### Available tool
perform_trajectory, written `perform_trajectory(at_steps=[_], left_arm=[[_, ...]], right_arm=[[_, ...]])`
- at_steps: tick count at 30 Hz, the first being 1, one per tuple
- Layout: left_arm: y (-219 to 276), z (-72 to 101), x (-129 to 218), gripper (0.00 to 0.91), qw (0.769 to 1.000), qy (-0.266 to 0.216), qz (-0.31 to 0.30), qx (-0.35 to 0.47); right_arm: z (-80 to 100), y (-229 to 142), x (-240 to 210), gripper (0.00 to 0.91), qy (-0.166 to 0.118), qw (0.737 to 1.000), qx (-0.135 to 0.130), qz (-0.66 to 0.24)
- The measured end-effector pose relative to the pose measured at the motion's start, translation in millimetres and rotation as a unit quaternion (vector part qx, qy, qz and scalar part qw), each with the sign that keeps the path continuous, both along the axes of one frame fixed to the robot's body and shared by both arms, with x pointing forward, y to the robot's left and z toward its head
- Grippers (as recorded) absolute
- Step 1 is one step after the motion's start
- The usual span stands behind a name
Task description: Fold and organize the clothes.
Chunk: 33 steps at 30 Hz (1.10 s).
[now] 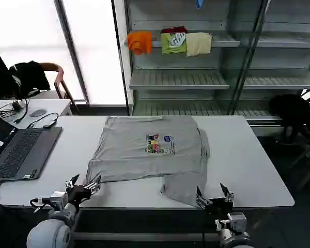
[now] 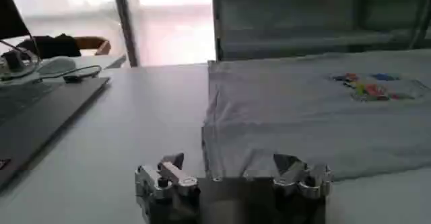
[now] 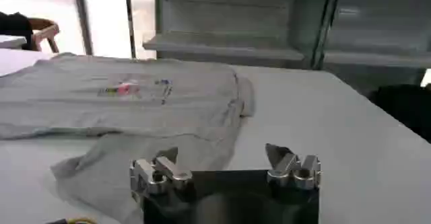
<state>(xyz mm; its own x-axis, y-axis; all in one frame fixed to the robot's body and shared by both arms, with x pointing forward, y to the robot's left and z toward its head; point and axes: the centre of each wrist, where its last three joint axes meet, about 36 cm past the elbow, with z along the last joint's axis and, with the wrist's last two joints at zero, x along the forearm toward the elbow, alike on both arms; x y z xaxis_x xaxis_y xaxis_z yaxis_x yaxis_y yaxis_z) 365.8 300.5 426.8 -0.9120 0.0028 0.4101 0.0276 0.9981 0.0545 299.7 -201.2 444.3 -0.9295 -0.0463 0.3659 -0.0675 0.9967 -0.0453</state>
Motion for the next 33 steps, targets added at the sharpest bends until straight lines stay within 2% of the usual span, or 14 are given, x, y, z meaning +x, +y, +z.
perform_trajectory(at_steps=[2, 3, 6, 8, 9, 10, 11, 12, 13, 14, 19, 20, 27, 33], left_arm=[[-1, -1.9, -1, 0.907, 1.000, 0.003, 0.000, -0.001], [-1, -3.1, -1, 0.836, 1.000, 0.004, 0.000, -0.001], [0, -5.8, 0, 0.725, 1.000, 0.008, 0.001, 0.001], [1, -7.7, 1, 0.675, 1.000, 0.010, 0.002, 0.000], [1, -8.5, 1, 0.615, 1.000, 0.012, 0.003, 0.000], [1, -9.2, 1, 0.584, 1.000, 0.013, 0.003, 0.000], [1, -9.9, 1, 0.534, 1.000, 0.014, 0.003, 0.000], [1, -10.4, 1, 0.494, 1.000, 0.015, 0.003, 0.000], [1, -10.9, 0, 0.413, 1.000, 0.015, 0.002, -0.001], [1, -11.4, 0, 0.312, 1.000, 0.016, 0.002, -0.001], [-1, -13.5, -2, 0.161, 1.000, 0.019, 0.001, -0.004], [-1, -13.9, -2, 0.040, 1.000, 0.019, 0.000, -0.004], [-1, -15.3, -5, 0.010, 1.000, 0.023, -0.005, -0.006], [-2, -12.2, -5, 0.000, 1.000, 0.014, -0.011, -0.017]], right_arm=[[-4.1, 1, 1, 0.907, 0.003, 1.000, 0.000, 0.002], [-6.0, 1, 2, 0.887, 0.004, 1.000, -0.001, 0.003], [-12.2, 3, 4, 0.725, 0.008, 1.000, -0.001, 0.006], [-16.8, 5, 6, 0.564, 0.009, 1.000, -0.004, 0.010], [-18.8, 5, 6, 0.474, 0.011, 1.000, -0.005, 0.012], [-20.9, 6, 7, 0.433, 0.012, 1.000, -0.006, 0.014], [-22.8, 7, 7, 0.292, 0.014, 1.000, -0.007, 0.016], [-24.6, 8, 8, 0.222, 0.015, 1.000, -0.009, 0.018], [-26.0, 9, 8, 0.071, 0.016, 1.000, -0.010, 0.019], [-27.1, 10, 8, 0.000, 0.017, 1.000, -0.011, 0.021], [-30.5, 15, 8, 0.000, 0.019, 0.999, -0.015, 0.029], [-30.7, 16, 7, 0.000, 0.019, 0.999, -0.015, 0.030], [-30.1, 19, 6, 0.000, 0.013, 1.000, -0.005, 0.026], [-19.6, 18, 8, 0.000, -0.016, 1.000, 0.017, 0.013]])
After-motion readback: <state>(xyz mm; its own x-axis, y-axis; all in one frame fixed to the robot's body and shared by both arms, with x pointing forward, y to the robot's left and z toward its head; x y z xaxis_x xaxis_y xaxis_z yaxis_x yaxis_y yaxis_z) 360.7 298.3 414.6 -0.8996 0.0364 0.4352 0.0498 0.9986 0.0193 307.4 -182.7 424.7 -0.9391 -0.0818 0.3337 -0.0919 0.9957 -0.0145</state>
